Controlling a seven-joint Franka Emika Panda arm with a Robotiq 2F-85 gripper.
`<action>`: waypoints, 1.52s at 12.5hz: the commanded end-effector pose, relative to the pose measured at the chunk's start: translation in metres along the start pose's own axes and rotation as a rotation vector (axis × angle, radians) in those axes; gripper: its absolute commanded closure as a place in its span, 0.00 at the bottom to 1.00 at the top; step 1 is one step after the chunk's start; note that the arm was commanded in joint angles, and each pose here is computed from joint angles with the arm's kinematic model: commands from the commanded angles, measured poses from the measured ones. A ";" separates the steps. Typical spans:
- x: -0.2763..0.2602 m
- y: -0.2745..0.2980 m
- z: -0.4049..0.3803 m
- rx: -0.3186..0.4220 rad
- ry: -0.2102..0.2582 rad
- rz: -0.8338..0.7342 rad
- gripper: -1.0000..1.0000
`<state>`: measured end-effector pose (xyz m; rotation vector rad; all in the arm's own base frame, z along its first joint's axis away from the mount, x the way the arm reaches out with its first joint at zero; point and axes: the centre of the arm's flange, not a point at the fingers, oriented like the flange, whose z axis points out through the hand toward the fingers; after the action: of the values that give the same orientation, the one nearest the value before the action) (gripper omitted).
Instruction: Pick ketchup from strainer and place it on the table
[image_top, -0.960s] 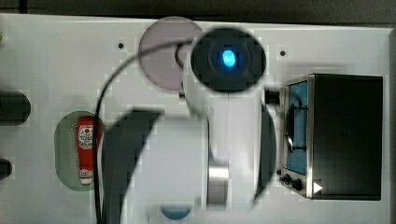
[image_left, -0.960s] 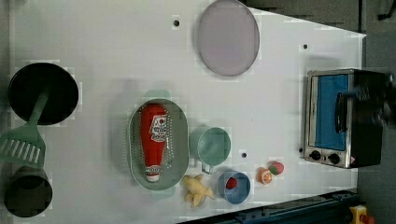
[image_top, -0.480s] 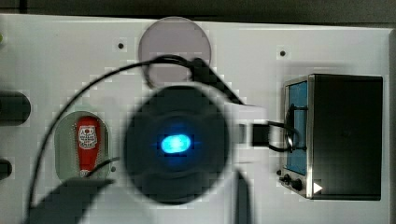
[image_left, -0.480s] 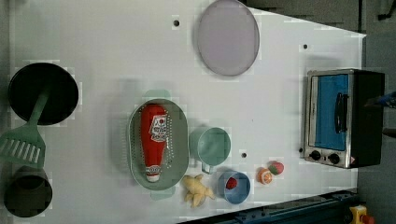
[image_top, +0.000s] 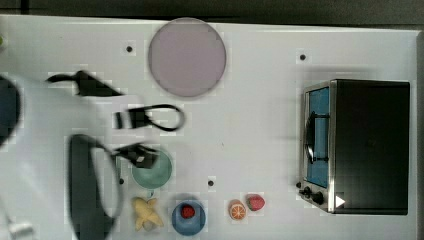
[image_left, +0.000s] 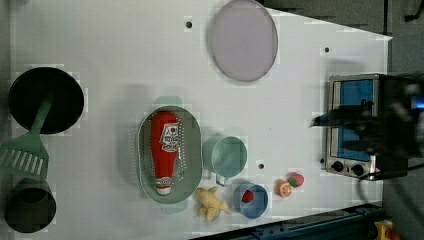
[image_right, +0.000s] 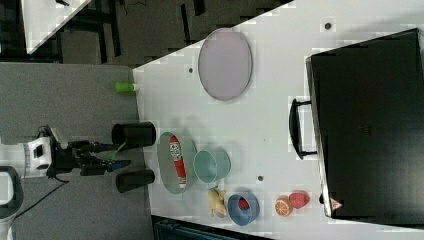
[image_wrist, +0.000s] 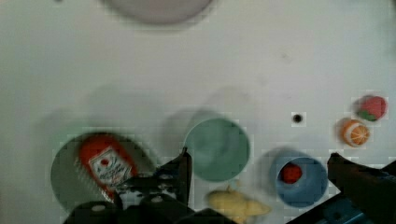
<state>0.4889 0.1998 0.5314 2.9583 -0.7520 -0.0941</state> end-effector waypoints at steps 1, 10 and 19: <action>-0.040 -0.037 0.004 0.023 0.024 -0.052 0.00; -0.136 -0.115 0.138 0.108 0.017 -0.303 0.00; -0.129 -0.132 0.269 0.214 0.006 -0.410 0.00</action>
<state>0.4046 0.3631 0.2449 3.2612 -0.0078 -0.0915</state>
